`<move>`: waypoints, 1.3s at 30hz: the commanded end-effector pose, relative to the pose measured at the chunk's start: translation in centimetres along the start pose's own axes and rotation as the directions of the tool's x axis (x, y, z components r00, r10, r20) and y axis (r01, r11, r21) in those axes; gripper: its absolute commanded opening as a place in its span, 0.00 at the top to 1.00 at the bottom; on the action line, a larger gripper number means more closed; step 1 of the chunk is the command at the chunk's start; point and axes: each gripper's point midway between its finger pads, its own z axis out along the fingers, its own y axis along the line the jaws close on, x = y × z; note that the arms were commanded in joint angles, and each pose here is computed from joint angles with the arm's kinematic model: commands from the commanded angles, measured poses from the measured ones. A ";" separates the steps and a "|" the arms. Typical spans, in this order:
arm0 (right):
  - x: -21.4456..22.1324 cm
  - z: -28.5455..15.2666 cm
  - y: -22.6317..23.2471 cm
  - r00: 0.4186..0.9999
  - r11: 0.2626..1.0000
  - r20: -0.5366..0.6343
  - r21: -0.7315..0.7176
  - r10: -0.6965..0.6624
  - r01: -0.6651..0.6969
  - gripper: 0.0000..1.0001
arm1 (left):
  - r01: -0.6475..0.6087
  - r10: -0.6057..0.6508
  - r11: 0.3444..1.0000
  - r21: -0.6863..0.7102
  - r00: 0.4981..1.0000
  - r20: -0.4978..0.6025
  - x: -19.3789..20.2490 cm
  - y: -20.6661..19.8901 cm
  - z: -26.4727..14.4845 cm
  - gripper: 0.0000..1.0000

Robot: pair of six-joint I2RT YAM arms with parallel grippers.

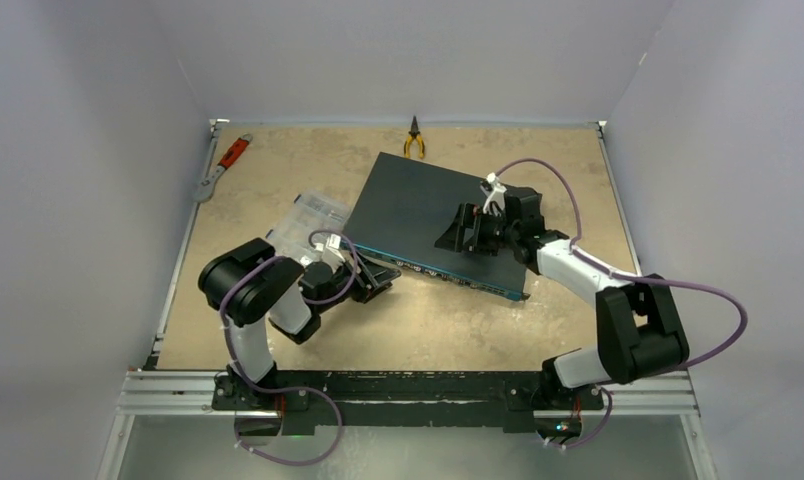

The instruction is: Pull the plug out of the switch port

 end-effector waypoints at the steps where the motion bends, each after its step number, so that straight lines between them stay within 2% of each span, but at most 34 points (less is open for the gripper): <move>1: -2.1 0.6 1.2 0.998 0.999 0.057 -0.011 -0.033 0.033 0.01 | 0.053 -0.060 0.992 0.112 0.997 0.053 -1.2 -1.8 0.2 0.45; 4: -2.1 0.9 1.4 0.998 0.999 0.052 -0.015 -0.037 0.037 0.01 | 0.087 -0.096 0.985 0.150 0.994 0.054 -1.2 -1.9 0.4 0.49; 10: -2.1 1.4 1.3 0.998 0.999 0.043 -0.008 -0.042 0.042 0.02 | 0.111 -0.120 0.986 0.121 0.990 0.070 -1.2 -0.4 0.4 0.52; 19: -1.9 1.6 0.8 0.998 0.998 0.038 0.014 -0.055 0.055 0.01 | 0.021 -0.016 0.999 -0.041 0.993 0.116 -1.8 1.7 -0.4 0.51; 27: -1.5 1.8 0.4 0.998 0.999 0.033 0.018 -0.051 0.050 0.01 | -0.047 0.080 0.958 -0.282 0.991 0.105 -2.1 4.6 -2.0 0.50; 32: -1.4 2.0 0.3 0.998 0.999 0.027 0.019 -0.049 0.049 0.01 | -0.082 0.119 0.960 -0.266 0.985 0.126 -2.7 3.4 -2.7 0.43; 39: -1.3 2.0 0.2 0.998 0.998 0.023 0.021 -0.052 0.052 0.01 | -0.082 0.106 0.972 -0.221 0.990 0.095 -2.4 2.6 -1.3 0.44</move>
